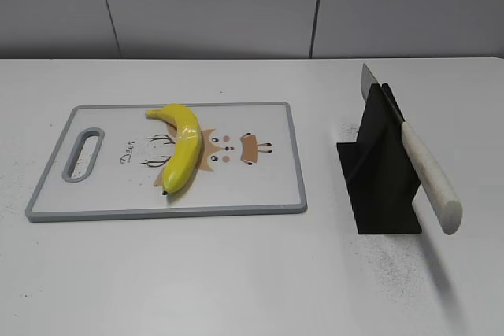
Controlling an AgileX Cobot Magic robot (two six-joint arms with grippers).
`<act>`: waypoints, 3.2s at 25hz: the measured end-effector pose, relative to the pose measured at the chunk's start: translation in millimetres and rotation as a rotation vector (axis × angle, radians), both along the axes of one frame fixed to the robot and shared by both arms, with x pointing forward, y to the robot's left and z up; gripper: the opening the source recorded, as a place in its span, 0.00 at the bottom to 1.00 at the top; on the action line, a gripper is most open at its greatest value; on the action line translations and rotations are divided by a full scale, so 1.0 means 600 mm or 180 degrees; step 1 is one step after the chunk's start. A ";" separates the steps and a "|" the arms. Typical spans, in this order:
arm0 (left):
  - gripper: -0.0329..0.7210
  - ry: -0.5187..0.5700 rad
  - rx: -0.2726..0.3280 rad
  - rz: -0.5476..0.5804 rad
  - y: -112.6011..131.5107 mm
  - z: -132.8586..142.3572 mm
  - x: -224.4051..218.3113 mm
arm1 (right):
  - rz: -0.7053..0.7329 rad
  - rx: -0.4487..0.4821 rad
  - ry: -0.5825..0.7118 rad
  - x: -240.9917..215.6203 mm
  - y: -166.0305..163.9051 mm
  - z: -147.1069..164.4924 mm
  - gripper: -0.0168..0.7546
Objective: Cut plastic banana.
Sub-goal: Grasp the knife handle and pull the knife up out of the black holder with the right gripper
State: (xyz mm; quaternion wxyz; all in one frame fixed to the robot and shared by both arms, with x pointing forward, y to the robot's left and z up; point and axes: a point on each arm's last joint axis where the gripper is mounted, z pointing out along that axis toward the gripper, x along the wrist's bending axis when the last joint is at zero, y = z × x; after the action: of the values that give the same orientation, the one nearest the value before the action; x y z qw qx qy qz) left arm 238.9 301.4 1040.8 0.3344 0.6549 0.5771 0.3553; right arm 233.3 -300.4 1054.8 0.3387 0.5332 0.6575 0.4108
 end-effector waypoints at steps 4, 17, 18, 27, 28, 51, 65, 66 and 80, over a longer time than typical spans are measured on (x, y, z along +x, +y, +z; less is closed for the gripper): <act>0.82 0.0000 0.0000 0.0000 0.000 0.000 0.000 | -0.0046 0.0011 0.0179 0.016 0.002 0.010 0.76; 0.82 0.0000 0.0000 0.0000 0.000 0.000 0.000 | -0.0130 -0.0069 0.1013 0.134 0.027 0.104 0.76; 0.82 0.0000 0.0000 0.0000 0.000 0.000 0.000 | -0.0138 -0.0088 0.1125 0.146 0.030 0.106 0.76; 0.82 0.0000 0.0000 0.0000 0.000 0.000 0.000 | -0.0099 -0.0299 0.2128 0.255 0.060 0.093 0.76; 0.82 0.0000 0.0000 0.0000 0.000 0.000 0.000 | -0.0052 -0.0341 0.2223 0.267 0.068 0.085 0.76; 0.82 0.0000 0.0000 0.0000 0.000 0.000 0.000 | -0.0030 -0.0401 0.3376 0.484 0.190 -0.066 0.69; 0.82 0.0000 0.0000 0.0000 0.000 0.000 0.000 | -0.0359 -0.0167 0.3723 0.492 0.200 -0.102 0.41; 0.82 0.0000 0.0000 0.0000 0.000 0.000 0.000 | -0.0359 -0.0143 0.3740 0.491 0.201 -0.102 0.39; 0.82 0.0000 0.0000 0.0000 0.000 0.000 0.000 | -0.0368 -0.0140 0.3739 0.489 0.200 -0.098 0.23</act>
State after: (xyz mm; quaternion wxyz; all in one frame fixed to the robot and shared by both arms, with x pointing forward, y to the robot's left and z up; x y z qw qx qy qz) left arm 238.9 301.4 1040.8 0.3344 0.6549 0.5771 0.3553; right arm 526.7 -180.6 996.2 -0.0494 0.6991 0.7132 0.0139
